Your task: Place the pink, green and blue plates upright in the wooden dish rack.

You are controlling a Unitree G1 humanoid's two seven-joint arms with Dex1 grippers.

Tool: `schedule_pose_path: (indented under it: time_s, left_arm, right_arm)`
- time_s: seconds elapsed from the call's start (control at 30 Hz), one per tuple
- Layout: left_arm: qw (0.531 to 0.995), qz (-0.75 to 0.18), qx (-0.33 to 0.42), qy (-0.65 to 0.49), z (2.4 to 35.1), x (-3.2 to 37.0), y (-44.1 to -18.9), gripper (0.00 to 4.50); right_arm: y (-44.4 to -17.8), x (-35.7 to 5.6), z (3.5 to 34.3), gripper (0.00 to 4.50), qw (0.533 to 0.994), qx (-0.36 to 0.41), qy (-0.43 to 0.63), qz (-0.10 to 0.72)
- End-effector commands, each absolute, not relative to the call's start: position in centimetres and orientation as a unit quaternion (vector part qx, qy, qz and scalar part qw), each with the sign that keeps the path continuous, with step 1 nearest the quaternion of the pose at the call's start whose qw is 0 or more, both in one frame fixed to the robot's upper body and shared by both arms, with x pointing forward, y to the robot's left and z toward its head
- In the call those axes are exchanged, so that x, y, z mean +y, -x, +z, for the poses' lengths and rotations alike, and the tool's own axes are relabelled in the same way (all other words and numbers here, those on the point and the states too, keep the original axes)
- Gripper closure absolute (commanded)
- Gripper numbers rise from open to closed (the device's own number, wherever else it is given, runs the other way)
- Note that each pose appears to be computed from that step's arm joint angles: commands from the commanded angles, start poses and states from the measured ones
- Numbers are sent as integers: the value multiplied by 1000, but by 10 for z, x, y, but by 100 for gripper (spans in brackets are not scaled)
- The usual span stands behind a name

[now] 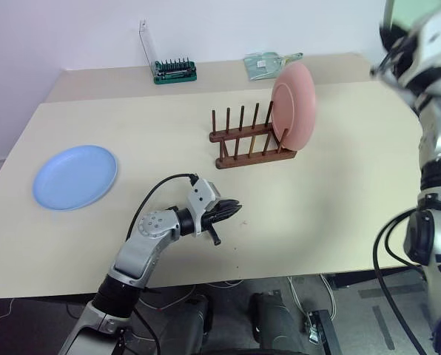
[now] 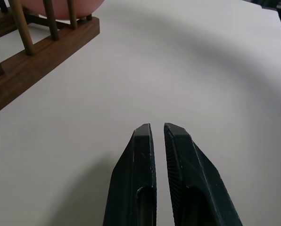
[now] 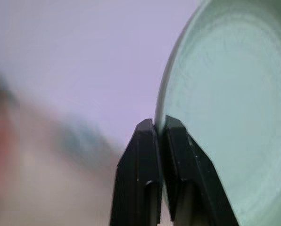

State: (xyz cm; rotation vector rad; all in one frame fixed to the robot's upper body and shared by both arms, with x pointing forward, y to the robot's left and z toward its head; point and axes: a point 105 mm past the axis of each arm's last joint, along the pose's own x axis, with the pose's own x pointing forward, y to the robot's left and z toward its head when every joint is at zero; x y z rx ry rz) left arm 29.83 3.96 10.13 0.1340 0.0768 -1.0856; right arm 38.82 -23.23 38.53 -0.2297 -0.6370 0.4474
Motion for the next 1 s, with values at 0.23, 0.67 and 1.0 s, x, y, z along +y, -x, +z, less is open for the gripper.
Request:
schedule_pose_path:
  time_s: [0.23,0.67,1.0]
  left_arm:
    - [862,-502,12,-67,115,50,-305,412]
    - [866,-496,13,-63,115,50,-300,412]
    - [864,-498,15,-63,116,49,-298,412]
  right_arm:
    - [-318,-137,370,444,785,-209,-108,574]
    - [-372,-131,320,444,820,-86,-165,541]
    - [-401,-143,297,444,853,-38,-171,492]
